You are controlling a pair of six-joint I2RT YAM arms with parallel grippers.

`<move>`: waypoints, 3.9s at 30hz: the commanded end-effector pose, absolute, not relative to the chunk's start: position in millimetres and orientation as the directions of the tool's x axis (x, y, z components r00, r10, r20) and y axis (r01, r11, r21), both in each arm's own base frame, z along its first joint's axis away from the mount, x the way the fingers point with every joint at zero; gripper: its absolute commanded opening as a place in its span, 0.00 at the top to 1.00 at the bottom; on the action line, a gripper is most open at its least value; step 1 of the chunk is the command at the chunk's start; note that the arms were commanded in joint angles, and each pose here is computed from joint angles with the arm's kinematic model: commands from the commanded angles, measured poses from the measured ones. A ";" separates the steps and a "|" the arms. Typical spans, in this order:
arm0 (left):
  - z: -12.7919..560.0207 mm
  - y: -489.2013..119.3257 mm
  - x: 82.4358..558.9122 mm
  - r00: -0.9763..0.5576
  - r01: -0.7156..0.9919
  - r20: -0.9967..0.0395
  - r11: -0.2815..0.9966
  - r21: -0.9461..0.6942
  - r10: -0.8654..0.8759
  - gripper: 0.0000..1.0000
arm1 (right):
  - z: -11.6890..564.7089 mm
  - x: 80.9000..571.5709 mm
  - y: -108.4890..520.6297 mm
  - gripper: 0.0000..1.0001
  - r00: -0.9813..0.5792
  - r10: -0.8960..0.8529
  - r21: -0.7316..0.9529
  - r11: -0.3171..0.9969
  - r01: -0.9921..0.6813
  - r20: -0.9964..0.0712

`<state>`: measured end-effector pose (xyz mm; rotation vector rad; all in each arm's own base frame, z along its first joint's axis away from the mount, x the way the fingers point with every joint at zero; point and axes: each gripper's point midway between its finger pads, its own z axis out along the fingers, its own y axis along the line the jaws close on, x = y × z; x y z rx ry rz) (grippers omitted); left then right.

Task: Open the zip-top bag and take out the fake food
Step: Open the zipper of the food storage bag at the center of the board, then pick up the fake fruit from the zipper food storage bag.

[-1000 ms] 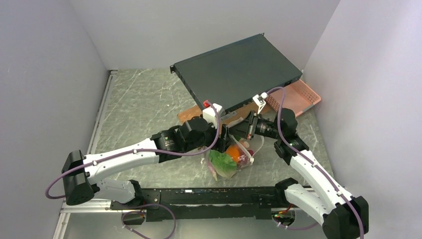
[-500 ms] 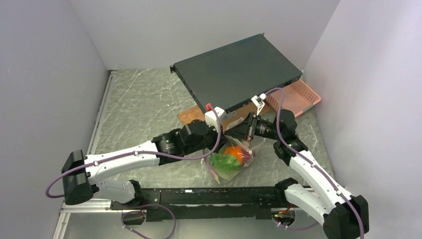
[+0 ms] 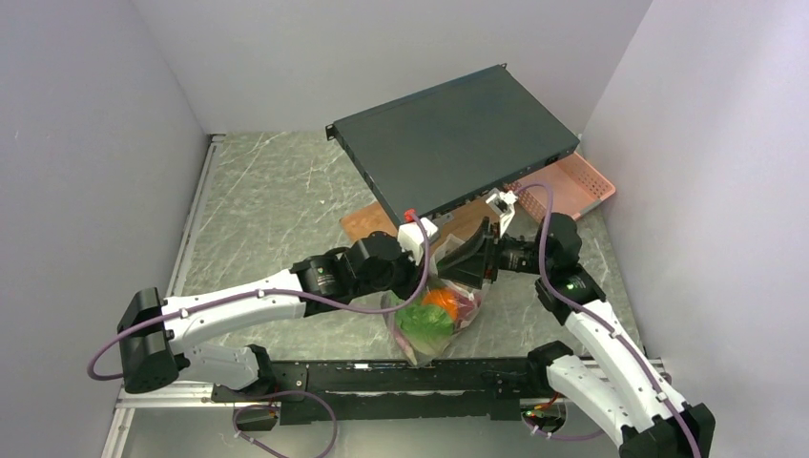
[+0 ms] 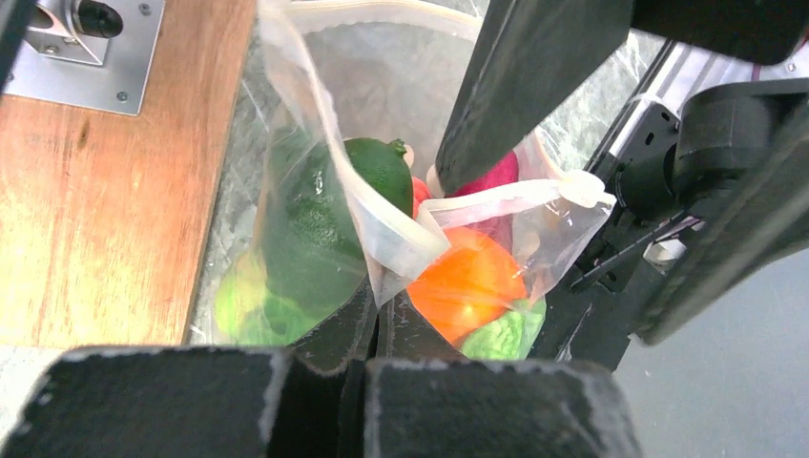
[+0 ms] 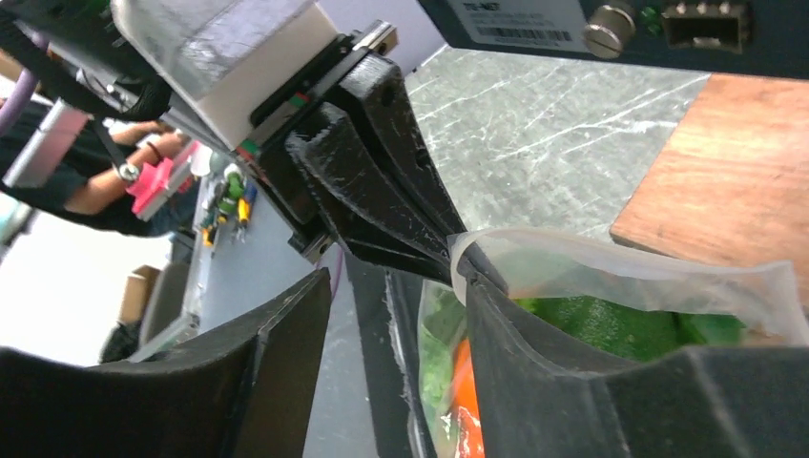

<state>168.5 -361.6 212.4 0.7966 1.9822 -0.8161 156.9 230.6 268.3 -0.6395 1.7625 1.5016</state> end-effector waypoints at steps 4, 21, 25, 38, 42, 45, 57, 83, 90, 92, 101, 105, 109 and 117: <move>237.8 -354.9 156.3 -0.324 0.864 -0.901 0.478 -0.158 0.288 1.00 | 273.2 141.9 210.1 0.42 -0.398 -0.066 0.386 0.146 -0.911 -0.915; 263.5 -341.7 156.5 -0.152 0.952 -0.914 0.303 -0.033 0.377 1.00 | 229.0 194.9 172.3 0.21 -0.190 -0.220 0.111 0.327 -0.939 -0.957; 266.4 -346.7 156.6 -0.134 0.960 -0.919 0.278 -0.028 0.370 1.00 | 213.0 202.7 169.9 0.18 -0.252 -0.218 0.158 0.374 -0.914 -0.943; 259.4 -360.1 153.1 -0.140 0.973 -0.934 0.220 -0.069 0.327 1.00 | 191.7 211.0 178.1 0.43 -0.361 -0.102 0.294 0.401 -0.868 -0.927; 256.6 -367.9 148.4 -0.154 0.978 -0.936 0.186 -0.098 0.316 1.00 | 204.5 216.1 182.5 0.28 -0.358 -0.058 0.306 0.403 -0.862 -0.932; 253.7 -372.4 145.9 -0.157 0.981 -0.935 0.159 -0.110 0.319 1.00 | 218.9 220.3 185.2 0.24 -0.362 -0.022 0.322 0.411 -0.853 -0.932; 246.4 -382.3 144.4 -0.219 0.972 -0.919 0.152 -0.178 0.326 1.00 | 243.8 209.8 202.6 0.23 -0.438 0.101 0.445 0.329 -0.832 -0.893; 278.4 -371.5 186.6 -0.573 0.701 -0.819 0.536 -0.471 0.031 0.00 | 221.3 192.4 210.3 0.12 -0.496 0.098 0.499 0.313 -0.808 -0.863; 267.1 -368.6 190.8 -0.643 0.591 -0.765 0.655 -0.472 0.029 0.05 | 219.4 190.9 208.9 0.12 -0.487 0.085 0.486 0.325 -0.811 -0.869; 268.8 -366.4 192.2 -0.639 0.576 -0.769 0.672 -0.465 0.016 0.09 | 218.0 189.5 208.1 0.12 -0.478 0.073 0.474 0.328 -0.817 -0.875; 262.2 -374.1 181.3 -0.611 0.617 -0.788 0.666 -0.419 0.070 0.07 | 212.3 183.5 206.1 0.12 -0.464 0.050 0.452 0.335 -0.827 -0.885; 256.0 -376.8 175.3 -0.571 0.642 -0.814 0.676 -0.361 0.108 0.03 | 210.3 183.9 205.4 0.12 -0.461 0.046 0.447 0.341 -0.827 -0.886; 261.7 -379.2 173.4 -0.529 0.659 -0.844 0.671 -0.341 0.091 0.01 | 207.2 182.7 205.2 0.12 -0.461 0.036 0.445 0.339 -0.829 -0.887; 283.4 -365.9 178.6 -0.510 0.586 -0.860 0.728 -0.355 -0.009 0.00 | 207.5 166.0 208.7 0.11 -0.445 0.008 0.432 0.257 -0.865 -0.895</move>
